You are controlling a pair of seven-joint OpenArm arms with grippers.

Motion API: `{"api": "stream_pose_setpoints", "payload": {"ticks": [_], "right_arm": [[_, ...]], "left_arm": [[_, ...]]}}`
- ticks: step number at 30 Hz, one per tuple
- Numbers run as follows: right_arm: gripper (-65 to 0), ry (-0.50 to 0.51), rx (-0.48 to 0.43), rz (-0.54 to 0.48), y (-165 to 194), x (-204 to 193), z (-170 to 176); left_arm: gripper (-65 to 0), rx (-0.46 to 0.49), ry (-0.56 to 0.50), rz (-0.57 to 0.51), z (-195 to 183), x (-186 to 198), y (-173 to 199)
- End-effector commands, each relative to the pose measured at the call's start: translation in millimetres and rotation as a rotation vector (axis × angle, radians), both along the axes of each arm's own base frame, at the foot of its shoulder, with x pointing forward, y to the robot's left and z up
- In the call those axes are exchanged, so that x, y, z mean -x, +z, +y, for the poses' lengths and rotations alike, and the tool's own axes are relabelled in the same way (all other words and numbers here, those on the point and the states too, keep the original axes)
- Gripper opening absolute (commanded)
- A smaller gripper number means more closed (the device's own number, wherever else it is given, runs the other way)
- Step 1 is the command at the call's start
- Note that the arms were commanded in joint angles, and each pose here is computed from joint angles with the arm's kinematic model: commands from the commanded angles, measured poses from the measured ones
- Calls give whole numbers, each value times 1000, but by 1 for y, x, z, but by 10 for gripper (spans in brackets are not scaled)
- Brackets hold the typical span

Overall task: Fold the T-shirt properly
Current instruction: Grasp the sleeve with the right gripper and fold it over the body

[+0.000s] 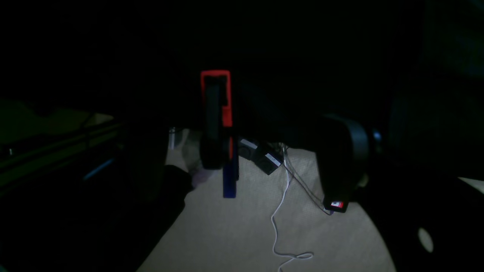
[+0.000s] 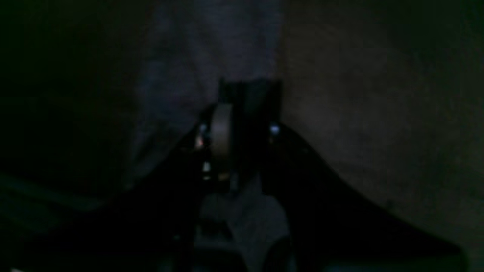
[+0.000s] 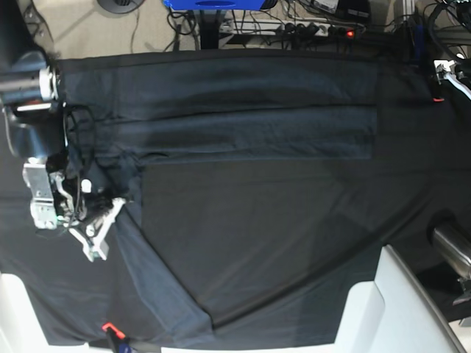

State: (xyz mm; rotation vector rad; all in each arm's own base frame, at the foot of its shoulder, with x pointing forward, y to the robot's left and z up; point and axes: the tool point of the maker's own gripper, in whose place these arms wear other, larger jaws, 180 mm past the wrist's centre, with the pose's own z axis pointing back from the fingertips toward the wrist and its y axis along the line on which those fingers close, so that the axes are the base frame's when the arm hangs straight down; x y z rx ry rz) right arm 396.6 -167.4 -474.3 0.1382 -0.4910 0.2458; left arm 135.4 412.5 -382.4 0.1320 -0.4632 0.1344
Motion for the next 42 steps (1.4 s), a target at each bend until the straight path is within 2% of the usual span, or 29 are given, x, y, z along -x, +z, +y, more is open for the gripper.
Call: {"api": "stream_pose_setpoints", "payload": {"ticks": [1,4,10,17,28,42], "right_arm": [[-602,-9,14,-81,27,-23,-6],[-648,-30,51,-96,41,-22,-8],[-647,5,94,-80,57,-2,0],[-647,71,90,-83,68,42,31],[-647,122,2,-62,72,110,85],[-647,130,-40,27,67,194,100]], "left_arm": [[-71,-30,-16,-19,8,-5,11],[-71,-11,-3,-5,9,-1,4],[-71,1,4,5,9,2,0],[-71,0,4,2,9,1,1],[-71,0,4,2,9,1,1],[-71,0,4,2,9,1,1]]}}
